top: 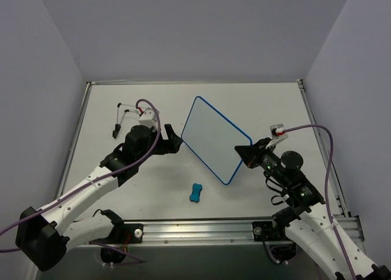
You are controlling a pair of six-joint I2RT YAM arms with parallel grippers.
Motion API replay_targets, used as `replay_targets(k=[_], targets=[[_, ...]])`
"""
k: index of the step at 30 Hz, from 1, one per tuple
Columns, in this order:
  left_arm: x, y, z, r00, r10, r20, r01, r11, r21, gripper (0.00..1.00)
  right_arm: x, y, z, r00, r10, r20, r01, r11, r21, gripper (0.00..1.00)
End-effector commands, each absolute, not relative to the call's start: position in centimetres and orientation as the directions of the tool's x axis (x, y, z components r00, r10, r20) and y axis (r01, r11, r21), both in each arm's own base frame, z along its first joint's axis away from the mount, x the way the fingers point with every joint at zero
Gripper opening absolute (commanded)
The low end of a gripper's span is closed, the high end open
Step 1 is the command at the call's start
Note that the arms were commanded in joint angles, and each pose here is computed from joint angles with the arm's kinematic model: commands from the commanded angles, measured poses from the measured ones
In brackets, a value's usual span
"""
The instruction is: Erase the whiteboard
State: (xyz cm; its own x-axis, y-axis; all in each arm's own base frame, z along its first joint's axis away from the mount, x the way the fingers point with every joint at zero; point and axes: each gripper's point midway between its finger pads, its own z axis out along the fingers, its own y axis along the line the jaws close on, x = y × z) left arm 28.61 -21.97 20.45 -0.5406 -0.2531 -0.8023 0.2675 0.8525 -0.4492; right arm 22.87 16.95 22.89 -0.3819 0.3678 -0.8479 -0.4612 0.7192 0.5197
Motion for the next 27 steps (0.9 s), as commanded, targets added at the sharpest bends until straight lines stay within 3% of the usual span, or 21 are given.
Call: replay_targets(k=[1,6,11,20,27], targets=[[28.6,-20.6,25.0,-0.471,-0.312,-0.825,0.246,0.852,-0.462,0.94,23.6,17.5,32.7,-0.158,0.496,-0.854,-0.597,0.641,0.483,0.0],[26.7,-14.0,25.0,-0.456,-0.326,-0.828,-0.007,0.932,-0.363,0.94,26.0,19.6,34.1,-0.15,0.482,-0.863,-0.641,0.617,0.456,0.0],[24.0,-10.0,24.7,-0.469,-0.298,-0.831,-0.103,0.953,-0.284,0.94,28.6,22.4,35.6,-0.138,0.477,-0.868,-0.715,0.559,0.421,0.0],[20.6,-6.5,25.4,-0.526,-0.145,-0.838,-0.073,0.989,-0.125,0.94,32.4,26.3,38.0,-0.081,0.439,-0.895,-0.804,0.502,0.319,0.0],[20.6,-5.8,27.3,-0.393,-0.214,-0.894,-0.054,0.976,-0.21,0.94,35.2,29.7,38.9,-0.082,0.414,-0.906,-0.849,0.447,0.281,0.0]])
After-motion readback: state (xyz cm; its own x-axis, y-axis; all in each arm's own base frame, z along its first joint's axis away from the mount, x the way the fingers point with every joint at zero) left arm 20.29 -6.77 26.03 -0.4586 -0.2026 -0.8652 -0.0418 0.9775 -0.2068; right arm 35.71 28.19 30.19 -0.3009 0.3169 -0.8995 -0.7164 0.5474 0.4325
